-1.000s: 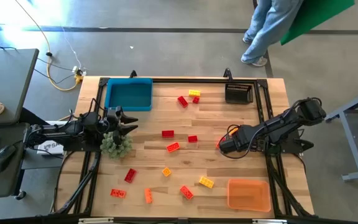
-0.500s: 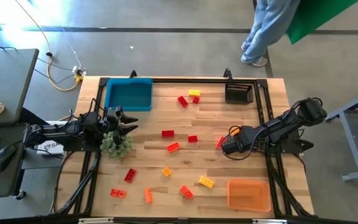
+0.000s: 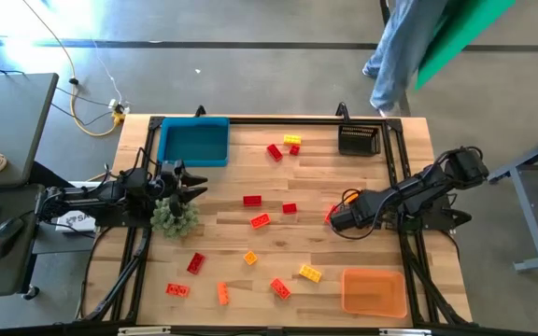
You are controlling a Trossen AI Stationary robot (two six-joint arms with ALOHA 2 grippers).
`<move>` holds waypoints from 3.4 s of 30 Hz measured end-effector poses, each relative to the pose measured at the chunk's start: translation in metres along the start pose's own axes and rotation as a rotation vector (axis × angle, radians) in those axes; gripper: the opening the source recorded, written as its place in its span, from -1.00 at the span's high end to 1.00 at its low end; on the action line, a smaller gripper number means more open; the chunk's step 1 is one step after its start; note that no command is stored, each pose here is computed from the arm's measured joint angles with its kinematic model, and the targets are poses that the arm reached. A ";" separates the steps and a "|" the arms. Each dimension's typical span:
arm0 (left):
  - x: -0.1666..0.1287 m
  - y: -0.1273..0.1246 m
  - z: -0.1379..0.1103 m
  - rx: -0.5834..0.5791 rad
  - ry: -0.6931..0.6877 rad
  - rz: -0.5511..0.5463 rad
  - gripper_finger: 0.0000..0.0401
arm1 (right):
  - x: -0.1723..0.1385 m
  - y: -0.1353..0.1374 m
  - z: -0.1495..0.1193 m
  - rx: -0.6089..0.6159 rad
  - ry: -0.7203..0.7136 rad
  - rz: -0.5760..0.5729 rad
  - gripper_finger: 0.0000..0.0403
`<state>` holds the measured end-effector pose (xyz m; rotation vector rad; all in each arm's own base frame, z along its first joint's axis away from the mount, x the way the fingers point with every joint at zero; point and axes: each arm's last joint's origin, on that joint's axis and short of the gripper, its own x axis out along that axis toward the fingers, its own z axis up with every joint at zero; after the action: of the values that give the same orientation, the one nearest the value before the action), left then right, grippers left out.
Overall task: Sort & place blocks by color
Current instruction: Put the yellow game piece into the black bin
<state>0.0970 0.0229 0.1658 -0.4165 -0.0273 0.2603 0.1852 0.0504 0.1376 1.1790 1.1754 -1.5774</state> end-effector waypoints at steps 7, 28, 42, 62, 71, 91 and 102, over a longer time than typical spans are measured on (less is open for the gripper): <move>0.000 0.000 0.000 -0.003 0.000 0.000 0.15 | -0.018 0.008 -0.004 0.006 0.011 0.043 0.44; 0.000 0.000 0.000 -0.052 0.001 0.000 0.15 | -0.122 0.027 0.031 0.031 -0.314 0.157 0.44; 0.000 0.000 0.000 -0.063 0.000 0.000 0.15 | -0.121 0.045 0.121 -0.214 -0.351 0.021 0.43; -0.010 -0.012 0.045 -0.181 -0.371 0.051 0.15 | -0.096 0.043 0.260 -0.571 -0.421 0.141 0.42; -0.012 -0.030 0.088 0.030 -0.418 0.145 0.15 | -0.064 0.030 0.270 -0.673 -0.336 0.141 0.42; 0.090 -0.036 0.091 0.211 0.027 0.279 0.15 | -0.026 0.024 0.271 -0.732 -0.259 0.113 0.42; 0.129 -0.029 0.069 0.235 0.261 0.286 0.15 | 0.003 0.037 0.274 -0.751 -0.169 0.027 0.42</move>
<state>0.2234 0.0572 0.2371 -0.2166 0.3182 0.4834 0.1642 -0.2241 0.1616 0.5518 1.4426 -1.0275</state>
